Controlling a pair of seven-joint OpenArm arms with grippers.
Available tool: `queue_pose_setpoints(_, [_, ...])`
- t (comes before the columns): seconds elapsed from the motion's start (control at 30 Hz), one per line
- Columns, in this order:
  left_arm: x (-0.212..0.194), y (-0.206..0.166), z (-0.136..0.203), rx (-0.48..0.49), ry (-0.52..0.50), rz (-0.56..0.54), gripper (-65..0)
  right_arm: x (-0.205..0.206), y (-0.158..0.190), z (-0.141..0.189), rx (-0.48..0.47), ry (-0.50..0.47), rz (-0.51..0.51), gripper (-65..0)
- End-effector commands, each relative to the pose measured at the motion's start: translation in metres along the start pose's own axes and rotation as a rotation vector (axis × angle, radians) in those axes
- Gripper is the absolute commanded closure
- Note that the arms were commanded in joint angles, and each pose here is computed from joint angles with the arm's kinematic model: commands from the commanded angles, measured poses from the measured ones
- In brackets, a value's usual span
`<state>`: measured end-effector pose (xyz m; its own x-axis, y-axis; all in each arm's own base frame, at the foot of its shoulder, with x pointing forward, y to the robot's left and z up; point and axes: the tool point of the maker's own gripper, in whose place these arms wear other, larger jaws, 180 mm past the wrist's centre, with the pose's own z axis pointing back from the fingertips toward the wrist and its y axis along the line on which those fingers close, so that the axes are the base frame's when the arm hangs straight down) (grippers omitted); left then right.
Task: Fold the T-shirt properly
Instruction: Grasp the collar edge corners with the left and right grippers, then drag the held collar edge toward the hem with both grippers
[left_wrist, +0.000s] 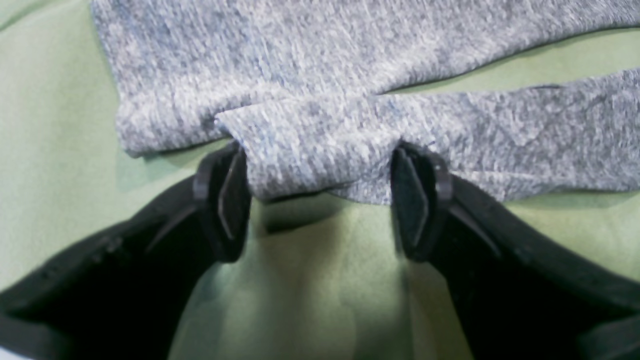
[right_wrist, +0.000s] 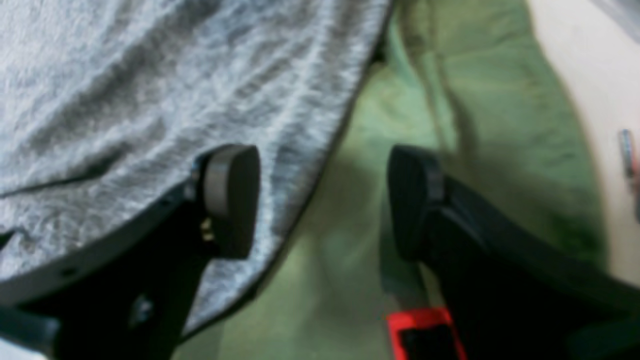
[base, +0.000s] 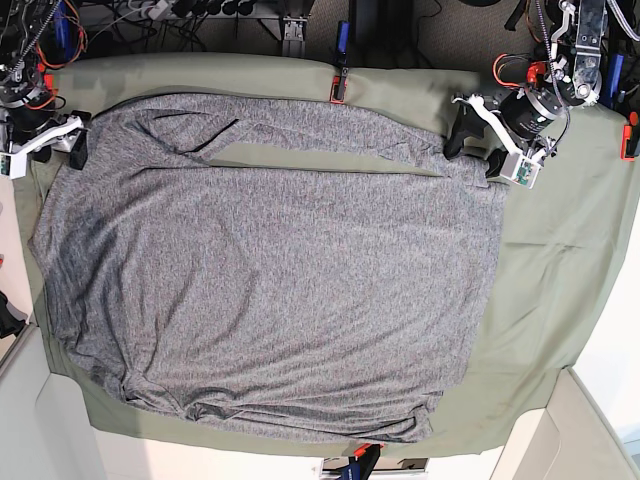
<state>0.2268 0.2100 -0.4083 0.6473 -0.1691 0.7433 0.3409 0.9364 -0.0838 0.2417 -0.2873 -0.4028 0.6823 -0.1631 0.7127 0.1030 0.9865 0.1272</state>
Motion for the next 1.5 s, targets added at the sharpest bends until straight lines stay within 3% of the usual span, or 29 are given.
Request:
queue_pose_setpoints(0.0, [0.0, 0.004, 0.002, 0.009, 0.013, -0.018, -45.3, 0.013, 0.002, 0.001, 0.013, -0.036, 0.021, -39.9])
queue_pose_setpoints(0.17, [-0.002, 0.006, 0.002, 0.019, 0.025, -0.04, -43.2, -0.001, 0.022, -0.007, 0.042, 0.012, 0.096, -39.9])
queue_pose_setpoints(0.3, [-0.002, 0.006, 0.002, 0.019, 0.025, -0.04, -26.5, -0.005, 0.021, -0.01, 0.01, 0.023, 0.09, -39.9])
queue_pose_setpoints(0.47, [-0.003, 0.006, 0.002, 0.019, 0.026, -0.04, -21.4, -0.005, 0.01, -0.009, -0.047, 0.028, 0.097, -39.9])
queue_pose_setpoints(0.63, [-0.003, 0.006, 0.002, 0.02, 0.026, -0.043, -6.2, -0.005, 0.01, -0.009, -0.05, 0.026, 0.103, -39.4])
queue_pose_setpoints(0.7, [-0.003, 0.007, 0.002, 0.024, 0.031, -0.052, -0.6, -0.001, 0.008, -0.009, -0.061, 0.008, 0.121, -30.1])
queue_pose_setpoints(0.83, [-0.005, 0.002, 0.002, -0.005, 0.041, -0.082, 0.0, 0.003, 0.006, -0.009, -0.073, -0.012, 0.145, 0.0])
queue_pose_setpoints(1.13, [-0.005, -0.019, 0.01, -0.147, 0.038, -0.104, 0.0, 0.01, 0.002, -0.005, -0.087, -0.02, 0.143, 0.0])
queue_pose_setpoints(1.47, [0.03, 0.017, 0.058, -0.035, -0.091, -0.029, 0.0, 0.026, -0.002, 0.004, -0.082, -0.053, 0.138, 0.0])
